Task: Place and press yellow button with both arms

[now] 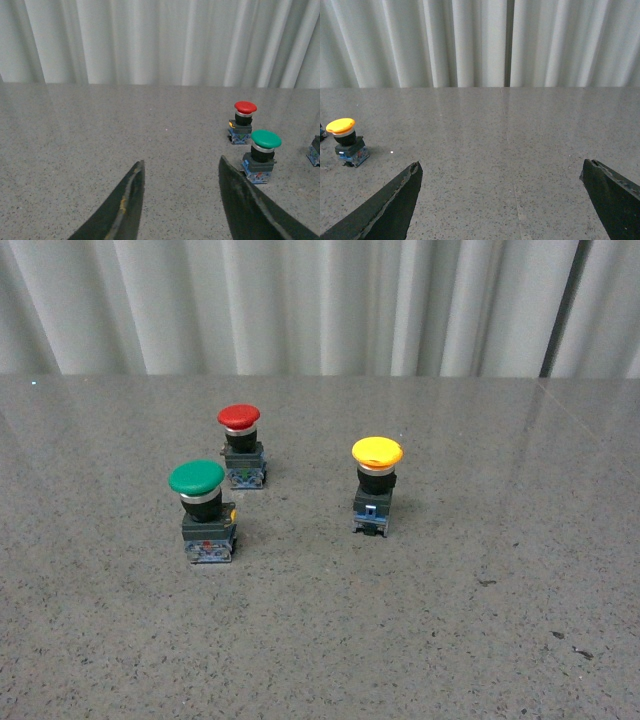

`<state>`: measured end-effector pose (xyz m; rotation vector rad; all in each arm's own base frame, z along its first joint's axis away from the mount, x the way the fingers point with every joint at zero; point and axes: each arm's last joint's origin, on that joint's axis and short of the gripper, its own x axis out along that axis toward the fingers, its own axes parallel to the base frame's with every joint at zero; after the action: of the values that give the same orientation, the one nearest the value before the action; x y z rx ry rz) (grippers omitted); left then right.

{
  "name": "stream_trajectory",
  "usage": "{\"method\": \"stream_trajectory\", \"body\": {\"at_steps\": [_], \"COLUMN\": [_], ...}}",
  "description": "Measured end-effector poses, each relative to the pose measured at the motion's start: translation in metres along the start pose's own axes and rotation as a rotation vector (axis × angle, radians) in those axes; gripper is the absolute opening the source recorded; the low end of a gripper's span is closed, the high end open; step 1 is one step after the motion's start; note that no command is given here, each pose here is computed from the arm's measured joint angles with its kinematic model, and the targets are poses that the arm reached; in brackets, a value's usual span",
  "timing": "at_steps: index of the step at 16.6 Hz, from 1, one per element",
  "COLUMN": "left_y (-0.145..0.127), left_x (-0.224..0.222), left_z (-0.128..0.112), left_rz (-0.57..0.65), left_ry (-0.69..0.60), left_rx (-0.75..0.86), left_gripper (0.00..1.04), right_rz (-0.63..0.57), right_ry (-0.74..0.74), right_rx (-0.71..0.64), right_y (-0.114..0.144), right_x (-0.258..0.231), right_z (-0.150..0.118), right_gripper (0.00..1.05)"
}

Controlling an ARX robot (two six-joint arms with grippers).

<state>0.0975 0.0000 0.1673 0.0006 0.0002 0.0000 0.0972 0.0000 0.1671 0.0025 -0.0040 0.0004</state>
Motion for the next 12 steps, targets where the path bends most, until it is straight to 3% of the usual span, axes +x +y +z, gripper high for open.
{"method": "stream_trajectory", "body": {"at_steps": [5, 8, 9, 12], "left_y": [0.000, 0.000, 0.000, 0.000], "left_x": [0.000, 0.000, 0.000, 0.000], "left_z": [0.000, 0.000, 0.000, 0.000], "left_rz": [0.000, 0.000, 0.001, 0.000], "left_ry": [0.000, 0.000, 0.000, 0.000], "left_rx": [0.000, 0.000, 0.000, 0.000], "left_gripper": [0.99, 0.98, 0.98, 0.98], "right_rz": [0.000, 0.027, 0.138, 0.274], "right_ry": [0.000, 0.033, 0.071, -0.097], "right_rx": [0.000, -0.001, -0.011, -0.013], "right_y": [0.000, 0.000, 0.006, 0.036], "right_x": [0.000, 0.000, 0.016, 0.066], "right_z": [0.000, -0.001, 0.014, 0.079], "right_gripper": [0.98, 0.98, 0.98, 0.98]}}
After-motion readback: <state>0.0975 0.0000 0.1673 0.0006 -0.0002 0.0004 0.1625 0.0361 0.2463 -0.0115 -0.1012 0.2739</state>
